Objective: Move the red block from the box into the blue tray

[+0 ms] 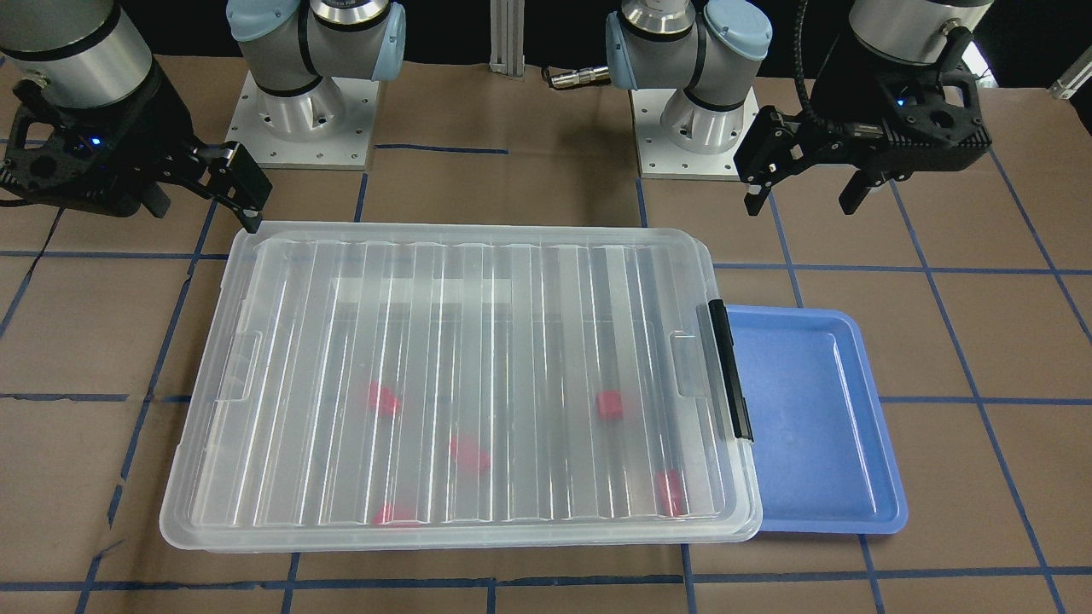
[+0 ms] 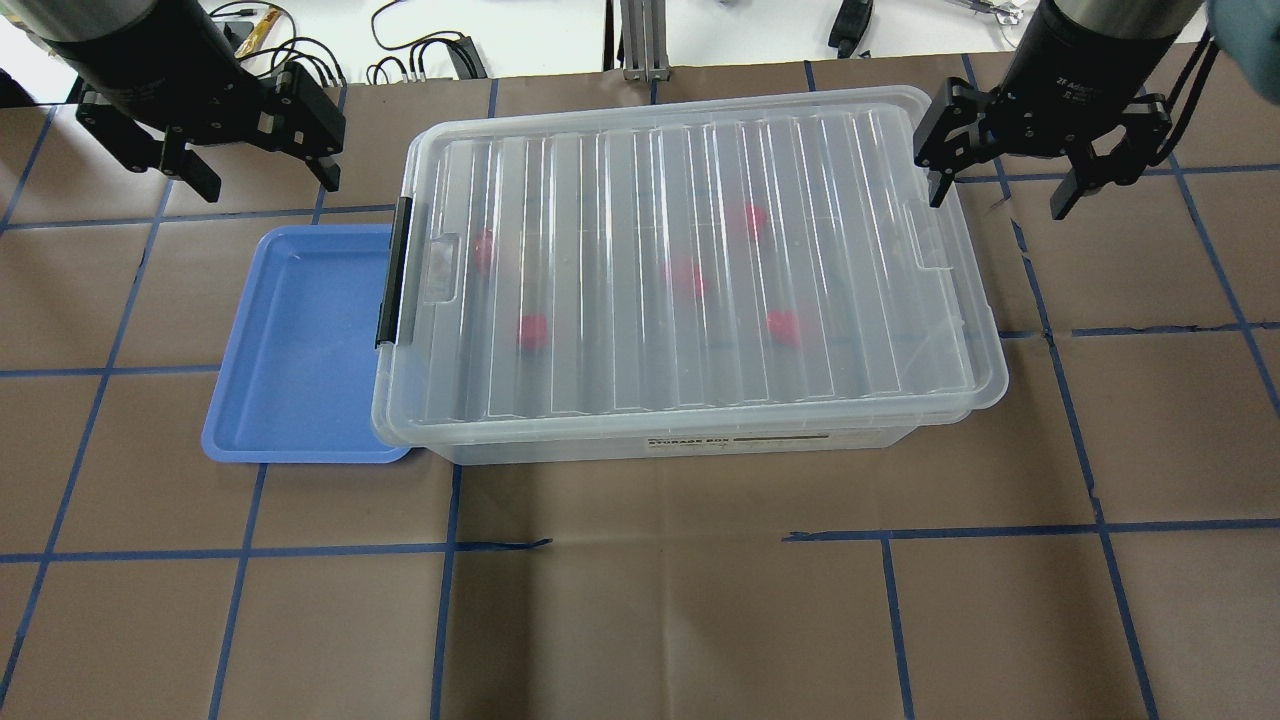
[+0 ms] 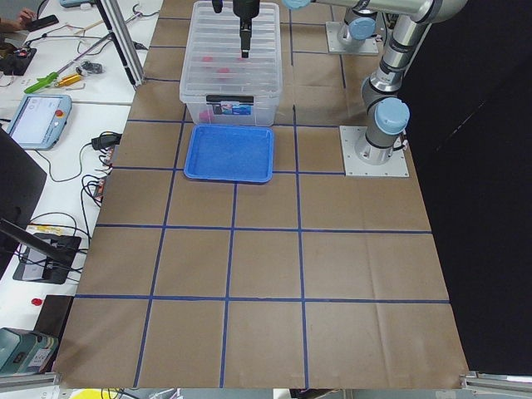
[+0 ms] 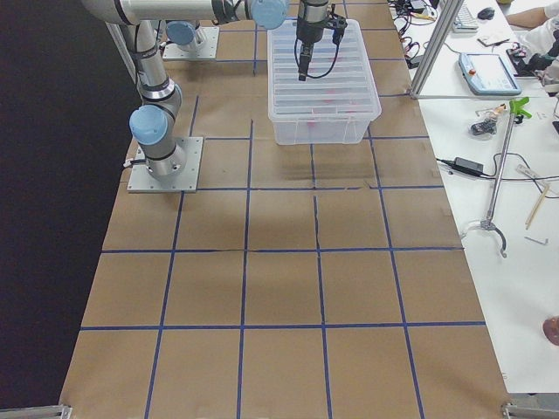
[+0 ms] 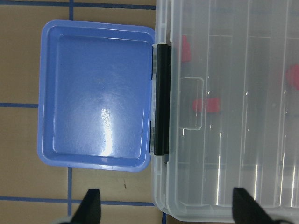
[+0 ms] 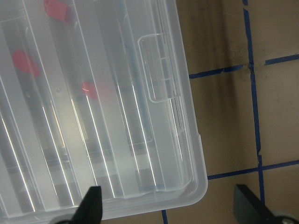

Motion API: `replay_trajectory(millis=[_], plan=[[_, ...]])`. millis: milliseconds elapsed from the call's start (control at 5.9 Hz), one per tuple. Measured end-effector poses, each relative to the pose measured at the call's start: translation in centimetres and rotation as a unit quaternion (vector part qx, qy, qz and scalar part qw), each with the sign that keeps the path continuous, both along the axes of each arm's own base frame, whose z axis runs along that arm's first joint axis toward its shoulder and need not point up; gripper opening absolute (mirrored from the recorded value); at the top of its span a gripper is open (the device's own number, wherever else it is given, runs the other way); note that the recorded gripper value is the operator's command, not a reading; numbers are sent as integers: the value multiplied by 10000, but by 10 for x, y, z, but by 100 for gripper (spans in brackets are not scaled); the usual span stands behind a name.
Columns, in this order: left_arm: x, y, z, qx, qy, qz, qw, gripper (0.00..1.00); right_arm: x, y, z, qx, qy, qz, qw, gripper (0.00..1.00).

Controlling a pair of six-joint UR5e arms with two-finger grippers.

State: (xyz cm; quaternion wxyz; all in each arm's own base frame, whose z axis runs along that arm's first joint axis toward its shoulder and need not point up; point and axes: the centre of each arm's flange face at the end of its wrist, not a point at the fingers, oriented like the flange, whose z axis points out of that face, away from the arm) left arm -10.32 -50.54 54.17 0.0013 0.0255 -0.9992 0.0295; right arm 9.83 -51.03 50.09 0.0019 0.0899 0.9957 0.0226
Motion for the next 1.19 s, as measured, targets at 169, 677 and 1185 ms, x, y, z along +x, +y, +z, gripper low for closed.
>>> replay_trajectory(millis=[169,677,1185], plan=[[-19,1,-5,42,-84,-67,9999,98,0,0,0,1,-2,0,10000,100],[-40,4,-6,48,-161,-214,9996,98,0,0,-2,29,7,-2,10000,100],[-43,9,-8,69,-108,-230,9997,98,-4,-2,-5,31,52,-17,10000,100]])
